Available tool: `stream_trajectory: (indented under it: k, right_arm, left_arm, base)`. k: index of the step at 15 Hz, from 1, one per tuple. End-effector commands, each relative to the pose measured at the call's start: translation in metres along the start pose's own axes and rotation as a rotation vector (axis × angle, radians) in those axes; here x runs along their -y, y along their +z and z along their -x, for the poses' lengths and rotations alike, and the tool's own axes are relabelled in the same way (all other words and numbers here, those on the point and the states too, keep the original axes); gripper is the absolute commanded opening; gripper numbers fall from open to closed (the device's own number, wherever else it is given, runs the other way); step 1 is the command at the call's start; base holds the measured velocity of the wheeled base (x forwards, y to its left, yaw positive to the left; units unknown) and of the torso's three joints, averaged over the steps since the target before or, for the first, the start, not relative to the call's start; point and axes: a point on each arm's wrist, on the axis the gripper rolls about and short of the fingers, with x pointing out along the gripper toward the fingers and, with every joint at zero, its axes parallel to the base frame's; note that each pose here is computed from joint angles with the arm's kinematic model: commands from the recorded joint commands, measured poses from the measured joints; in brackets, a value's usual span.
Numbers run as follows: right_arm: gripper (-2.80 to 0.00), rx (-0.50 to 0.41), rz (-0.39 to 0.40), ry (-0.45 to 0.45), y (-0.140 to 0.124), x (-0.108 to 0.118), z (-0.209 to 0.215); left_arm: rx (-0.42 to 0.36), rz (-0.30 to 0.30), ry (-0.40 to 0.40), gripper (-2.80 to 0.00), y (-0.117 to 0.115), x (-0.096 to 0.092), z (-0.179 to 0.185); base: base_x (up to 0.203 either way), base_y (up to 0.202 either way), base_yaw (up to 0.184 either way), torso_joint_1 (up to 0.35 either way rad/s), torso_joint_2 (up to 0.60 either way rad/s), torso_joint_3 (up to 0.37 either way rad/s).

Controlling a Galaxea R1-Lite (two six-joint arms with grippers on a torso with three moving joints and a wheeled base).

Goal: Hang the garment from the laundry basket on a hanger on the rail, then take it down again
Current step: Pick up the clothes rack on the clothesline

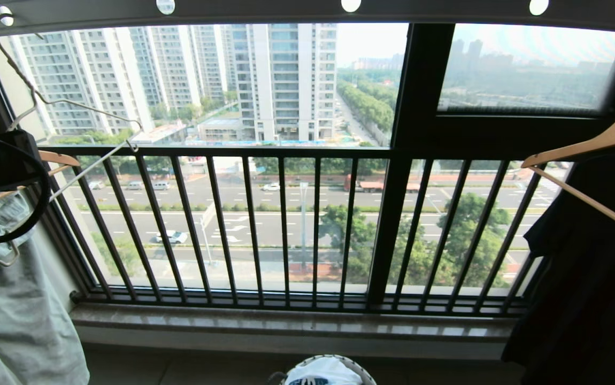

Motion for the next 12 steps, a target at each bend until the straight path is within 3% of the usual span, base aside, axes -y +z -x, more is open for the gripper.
stream_trajectory:
  k: [1, 12]
  right_arm:
    - [-2.80, -0.001, 0.000, 0.001, 0.0000, 0.0000, -0.0001]
    - [-2.80, -0.002, 0.001, 0.001, 0.0000, 0.0000, -0.0001]
  left_arm:
    - [0.001, 0.002, 0.002, -2.80, -0.0004, -0.0010, 0.0017]
    - [0.044, 0.016, -0.015, -2.80, 0.0040, -0.0030, 0.0099]
  base:
    - [0.000, 0.000, 0.000, 0.000, 0.00, 0.000]
    - [0.000, 0.000, 0.000, 0.000, 0.00, 0.000]
